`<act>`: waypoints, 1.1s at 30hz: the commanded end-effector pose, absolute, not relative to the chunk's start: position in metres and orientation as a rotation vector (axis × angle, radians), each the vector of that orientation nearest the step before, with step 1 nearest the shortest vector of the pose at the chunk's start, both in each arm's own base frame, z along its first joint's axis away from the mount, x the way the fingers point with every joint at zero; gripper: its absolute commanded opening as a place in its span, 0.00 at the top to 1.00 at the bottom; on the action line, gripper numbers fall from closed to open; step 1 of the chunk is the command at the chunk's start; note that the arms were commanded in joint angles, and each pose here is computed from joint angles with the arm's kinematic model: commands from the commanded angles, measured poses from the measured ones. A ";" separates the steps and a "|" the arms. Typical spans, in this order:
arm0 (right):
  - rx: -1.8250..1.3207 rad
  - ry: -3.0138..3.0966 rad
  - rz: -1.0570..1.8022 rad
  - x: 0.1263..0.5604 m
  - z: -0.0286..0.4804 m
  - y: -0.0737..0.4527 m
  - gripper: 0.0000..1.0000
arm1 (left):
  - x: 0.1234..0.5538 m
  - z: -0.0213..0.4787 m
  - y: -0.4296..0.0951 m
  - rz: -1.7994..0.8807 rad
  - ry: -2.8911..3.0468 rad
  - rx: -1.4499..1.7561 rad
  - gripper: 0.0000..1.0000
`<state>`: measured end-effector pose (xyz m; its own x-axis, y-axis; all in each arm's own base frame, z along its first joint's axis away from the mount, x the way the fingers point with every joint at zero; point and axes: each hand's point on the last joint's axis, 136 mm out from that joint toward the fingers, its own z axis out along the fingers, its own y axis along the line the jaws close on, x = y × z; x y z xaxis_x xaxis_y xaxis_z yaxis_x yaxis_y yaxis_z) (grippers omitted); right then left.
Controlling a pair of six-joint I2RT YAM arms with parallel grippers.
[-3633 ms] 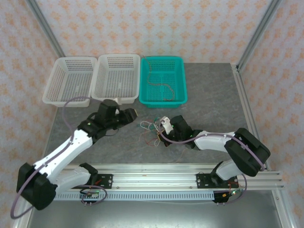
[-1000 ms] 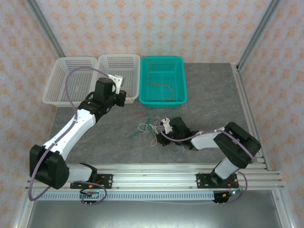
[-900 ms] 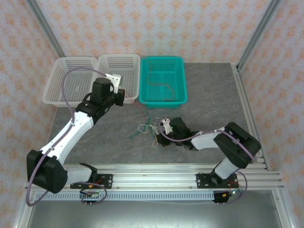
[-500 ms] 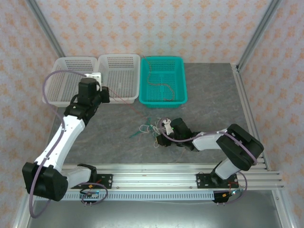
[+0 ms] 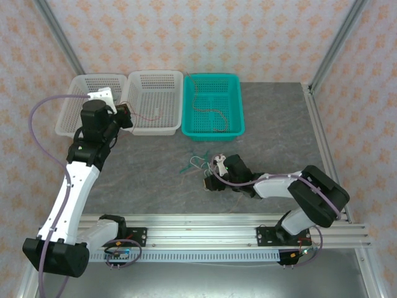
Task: Untangle the cables
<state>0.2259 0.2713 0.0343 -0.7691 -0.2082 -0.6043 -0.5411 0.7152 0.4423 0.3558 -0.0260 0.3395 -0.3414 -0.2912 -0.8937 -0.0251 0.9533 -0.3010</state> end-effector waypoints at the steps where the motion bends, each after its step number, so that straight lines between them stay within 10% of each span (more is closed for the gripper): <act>1: -0.508 2.403 0.832 0.223 0.047 0.262 0.27 | 0.350 0.410 -0.071 -0.547 1.741 -0.063 1.00; 4: -0.446 2.265 0.884 0.230 0.088 0.262 0.00 | 0.352 0.440 -0.094 -0.540 1.704 0.045 1.00; 19: -0.191 1.783 0.849 0.228 0.220 0.198 0.01 | 0.470 0.473 -0.193 -0.629 1.660 0.205 1.00; 33: -0.116 1.802 0.775 0.228 0.205 0.177 0.01 | 0.557 0.282 -0.245 -0.481 2.104 0.183 1.00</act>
<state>0.2260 0.1828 0.2114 -0.3754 0.2813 -0.8831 -0.4707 0.7630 0.4431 0.5588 -0.2500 0.3153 -0.4885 -0.1016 -0.8666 0.3840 0.8668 -0.3181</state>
